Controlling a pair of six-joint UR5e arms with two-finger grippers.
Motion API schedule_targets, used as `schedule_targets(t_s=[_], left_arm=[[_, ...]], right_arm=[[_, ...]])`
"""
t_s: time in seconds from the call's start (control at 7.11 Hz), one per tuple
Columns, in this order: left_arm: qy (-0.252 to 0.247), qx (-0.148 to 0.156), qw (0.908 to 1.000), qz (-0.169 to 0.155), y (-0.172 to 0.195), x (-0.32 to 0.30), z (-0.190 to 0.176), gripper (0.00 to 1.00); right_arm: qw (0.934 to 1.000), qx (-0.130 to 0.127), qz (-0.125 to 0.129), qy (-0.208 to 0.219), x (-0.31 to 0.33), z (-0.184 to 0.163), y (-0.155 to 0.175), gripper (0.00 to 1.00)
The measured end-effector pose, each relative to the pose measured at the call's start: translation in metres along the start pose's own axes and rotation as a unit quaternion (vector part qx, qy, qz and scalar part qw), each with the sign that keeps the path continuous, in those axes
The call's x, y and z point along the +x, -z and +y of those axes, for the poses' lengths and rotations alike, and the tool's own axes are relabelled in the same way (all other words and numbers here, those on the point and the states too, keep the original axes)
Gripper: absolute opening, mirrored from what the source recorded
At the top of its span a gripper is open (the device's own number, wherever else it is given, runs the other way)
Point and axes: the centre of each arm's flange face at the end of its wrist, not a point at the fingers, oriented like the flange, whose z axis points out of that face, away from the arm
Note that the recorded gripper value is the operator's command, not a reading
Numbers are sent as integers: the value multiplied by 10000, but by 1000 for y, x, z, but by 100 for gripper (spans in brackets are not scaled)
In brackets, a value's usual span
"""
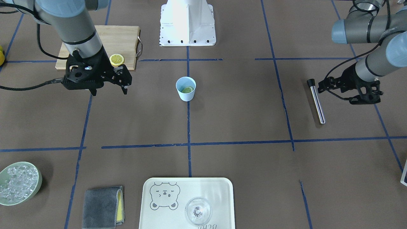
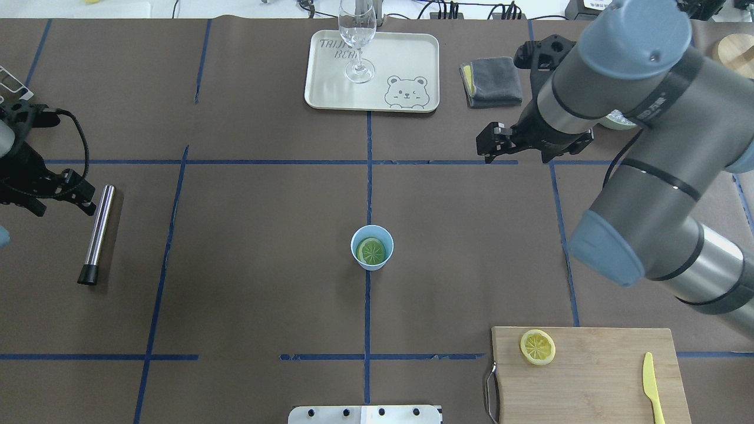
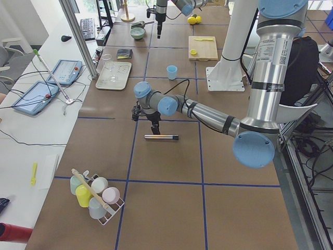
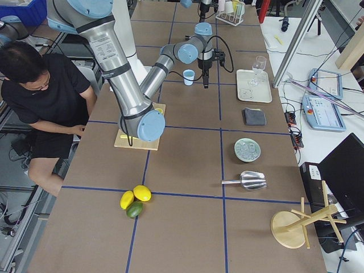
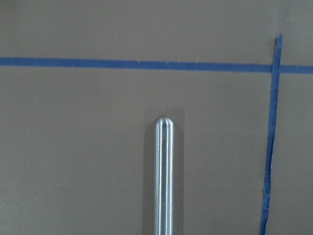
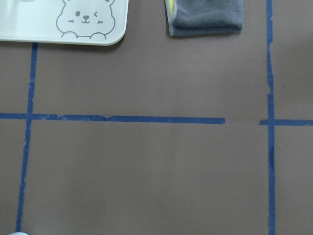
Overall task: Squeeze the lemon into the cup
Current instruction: 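Withdraw the right arm toward the ice bowl while the left gripper grasps the steel muddler, then lift the steel muddler upright with the left gripper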
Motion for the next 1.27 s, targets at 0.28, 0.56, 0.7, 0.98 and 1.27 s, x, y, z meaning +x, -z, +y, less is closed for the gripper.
schedule_targets(t_s=[0.28, 0.56, 0.7, 0.98, 1.27], left_arm=[[-104, -183, 9998, -37, -48, -9, -10, 100], [-148, -218, 9996, -43, -70, -12, -28, 100], [-164, -226, 9996, -51, -74, -11, -34, 100], [-184, -226, 9996, -56, -76, -6, -43, 76], [-177, -226, 9996, -58, -76, -5, -44, 26]], right_arm=[[9995, -126, -203, 221, 70, -24, 31, 100], [9982, -228, -374, 414, 134, -36, 51, 100], [9979, -241, -418, 434, 146, -38, 56, 100], [9978, -238, -435, 432, 153, -39, 58, 100], [9978, -229, -441, 438, 153, -39, 59, 100]])
